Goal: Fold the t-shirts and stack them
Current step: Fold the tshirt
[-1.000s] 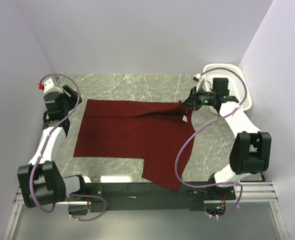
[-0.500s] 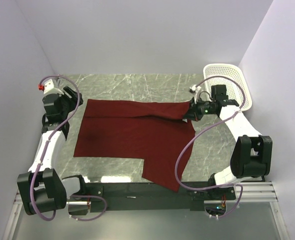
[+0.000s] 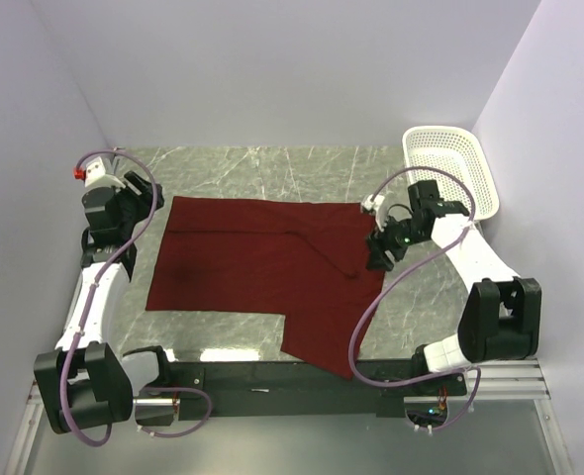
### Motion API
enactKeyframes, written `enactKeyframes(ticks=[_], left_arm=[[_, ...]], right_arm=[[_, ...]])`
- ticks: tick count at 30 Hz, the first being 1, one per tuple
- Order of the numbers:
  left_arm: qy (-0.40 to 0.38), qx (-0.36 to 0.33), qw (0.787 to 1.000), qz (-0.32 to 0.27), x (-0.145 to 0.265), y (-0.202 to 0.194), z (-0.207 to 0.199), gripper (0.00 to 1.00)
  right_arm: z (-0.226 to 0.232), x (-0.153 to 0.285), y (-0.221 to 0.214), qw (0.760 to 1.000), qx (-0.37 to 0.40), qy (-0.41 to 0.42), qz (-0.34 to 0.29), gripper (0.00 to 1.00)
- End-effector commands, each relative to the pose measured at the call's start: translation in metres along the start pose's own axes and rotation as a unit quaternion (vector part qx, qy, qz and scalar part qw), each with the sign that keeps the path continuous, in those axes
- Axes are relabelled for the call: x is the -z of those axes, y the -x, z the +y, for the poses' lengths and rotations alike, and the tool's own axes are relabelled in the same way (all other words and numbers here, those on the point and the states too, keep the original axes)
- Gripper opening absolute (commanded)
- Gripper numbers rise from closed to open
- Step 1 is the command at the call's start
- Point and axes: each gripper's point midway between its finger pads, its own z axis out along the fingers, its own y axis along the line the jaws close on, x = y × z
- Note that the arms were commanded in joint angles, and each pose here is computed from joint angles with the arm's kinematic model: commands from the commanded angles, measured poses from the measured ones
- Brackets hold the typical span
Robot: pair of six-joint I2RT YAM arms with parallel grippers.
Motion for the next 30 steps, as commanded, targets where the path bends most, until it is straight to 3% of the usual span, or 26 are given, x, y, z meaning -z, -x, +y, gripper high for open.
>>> enactKeyframes(ticks=[1, 8, 14, 20, 30], left_arm=[[-0.021, -0.001, 1.0, -0.018, 0.011, 0.013, -0.011, 0.7], [-0.051, -0.009, 0.999, -0.014, 0.035, 0.013, -0.025, 0.71], [-0.057, -0.03, 0.998, 0.024, 0.057, -0.013, -0.021, 0.71], [-0.052, -0.044, 0.997, 0.023, 0.077, -0.025, -0.015, 0.72], [-0.054, -0.043, 0.997, 0.027, 0.078, -0.027, -0.015, 0.72]], right_arm=[[-0.021, 0.001, 0.044, 0.996, -0.066, -0.033, -0.051, 0.69], [-0.029, -0.062, 0.065, 0.983, -0.184, 0.012, 0.011, 0.63], [-0.058, -0.097, 0.068, 0.976, -0.206, -0.019, 0.061, 0.6], [-0.073, -0.116, 0.065, 0.972, -0.22, -0.033, 0.08, 0.59], [-0.065, -0.134, 0.042, 0.967, -0.227, -0.02, 0.115, 0.51]])
